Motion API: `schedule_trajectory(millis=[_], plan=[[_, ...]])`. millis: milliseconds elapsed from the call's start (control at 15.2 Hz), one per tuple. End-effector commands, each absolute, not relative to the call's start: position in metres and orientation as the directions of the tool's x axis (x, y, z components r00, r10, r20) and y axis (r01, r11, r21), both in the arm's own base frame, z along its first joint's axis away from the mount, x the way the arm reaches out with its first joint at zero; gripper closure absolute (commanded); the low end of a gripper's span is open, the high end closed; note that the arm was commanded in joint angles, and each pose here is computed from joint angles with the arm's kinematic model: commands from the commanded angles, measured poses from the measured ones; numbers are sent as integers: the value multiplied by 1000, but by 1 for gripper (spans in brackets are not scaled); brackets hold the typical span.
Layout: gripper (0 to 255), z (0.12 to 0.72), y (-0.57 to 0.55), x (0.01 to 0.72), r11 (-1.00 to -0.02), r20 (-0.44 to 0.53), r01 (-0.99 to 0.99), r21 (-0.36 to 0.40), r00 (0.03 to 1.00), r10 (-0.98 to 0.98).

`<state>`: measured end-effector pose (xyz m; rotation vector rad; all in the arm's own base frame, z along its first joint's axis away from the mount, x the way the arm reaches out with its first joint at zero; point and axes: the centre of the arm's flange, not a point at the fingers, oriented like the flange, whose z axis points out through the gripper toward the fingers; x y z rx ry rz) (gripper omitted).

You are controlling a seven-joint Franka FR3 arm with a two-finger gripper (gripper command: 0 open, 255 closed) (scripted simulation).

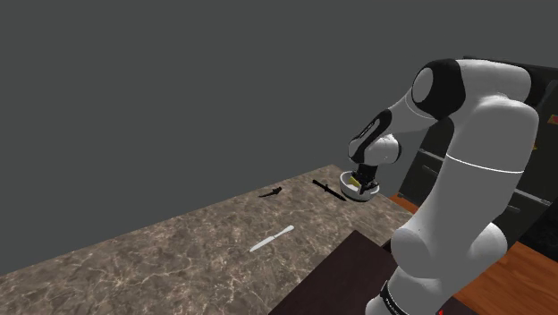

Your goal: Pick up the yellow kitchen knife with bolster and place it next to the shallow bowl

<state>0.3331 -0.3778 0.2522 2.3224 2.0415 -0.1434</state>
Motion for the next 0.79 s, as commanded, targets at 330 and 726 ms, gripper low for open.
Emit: schedule_trajectory(millis=[330,726], plan=[[255,254,-446,269,-128,-100,991,-27,124,987],[255,222,-446,269,-128,-100,991,-27,124,987]])
